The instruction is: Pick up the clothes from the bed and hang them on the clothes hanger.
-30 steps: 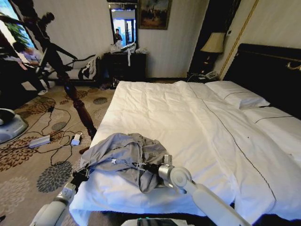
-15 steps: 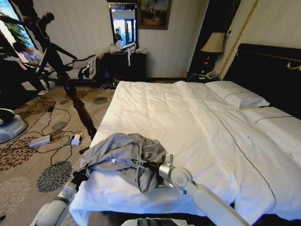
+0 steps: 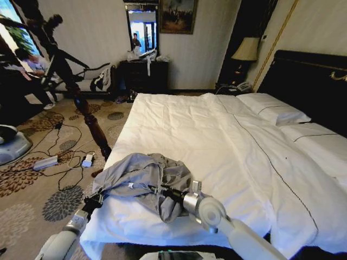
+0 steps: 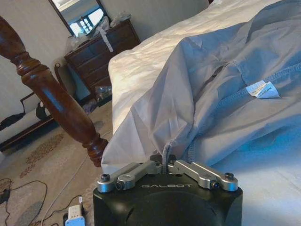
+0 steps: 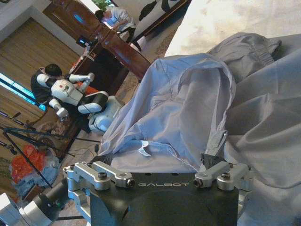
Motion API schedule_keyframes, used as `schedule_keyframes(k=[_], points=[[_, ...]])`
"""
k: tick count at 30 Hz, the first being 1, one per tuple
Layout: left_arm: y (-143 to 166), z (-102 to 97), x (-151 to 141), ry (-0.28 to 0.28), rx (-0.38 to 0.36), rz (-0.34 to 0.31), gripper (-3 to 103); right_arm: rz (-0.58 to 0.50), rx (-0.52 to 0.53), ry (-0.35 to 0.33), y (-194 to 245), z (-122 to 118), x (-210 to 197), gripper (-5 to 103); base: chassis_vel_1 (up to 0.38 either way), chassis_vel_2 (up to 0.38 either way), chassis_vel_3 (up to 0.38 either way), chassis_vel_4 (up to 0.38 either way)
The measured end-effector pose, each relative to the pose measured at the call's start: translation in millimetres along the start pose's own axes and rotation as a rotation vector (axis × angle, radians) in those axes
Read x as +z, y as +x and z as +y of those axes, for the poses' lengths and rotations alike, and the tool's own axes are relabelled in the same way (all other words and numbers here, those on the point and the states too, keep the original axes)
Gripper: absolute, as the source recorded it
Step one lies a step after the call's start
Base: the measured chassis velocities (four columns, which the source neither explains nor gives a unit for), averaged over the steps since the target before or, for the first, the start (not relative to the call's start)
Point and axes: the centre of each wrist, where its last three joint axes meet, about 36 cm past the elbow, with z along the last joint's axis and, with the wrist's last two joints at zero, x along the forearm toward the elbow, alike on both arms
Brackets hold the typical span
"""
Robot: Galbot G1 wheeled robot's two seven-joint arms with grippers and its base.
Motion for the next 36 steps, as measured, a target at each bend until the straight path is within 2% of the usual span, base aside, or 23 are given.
schedule_keyframes(k=[7, 15, 36], points=[[3.7, 0.4, -0.4, -0.002, -0.003, 0.003, 0, 0.006, 0.027, 0.017, -0.8, -3.0, -1.6, 100, 0.000, 0.000, 0.000, 0.000], [7.5, 0.2, -1.6, -0.004, -0.004, 0.004, 0, 0.038, 0.114, 0.032, -4.1, -9.5, -3.5, 100, 0.000, 0.000, 0.000, 0.000], [-0.9, -2.4, 3.8, 0.008, -0.009, 0.011, 0, 0.036, 0.079, -0.012, -41.8, -13.4, -11.6, 100, 0.000, 0.000, 0.000, 0.000]])
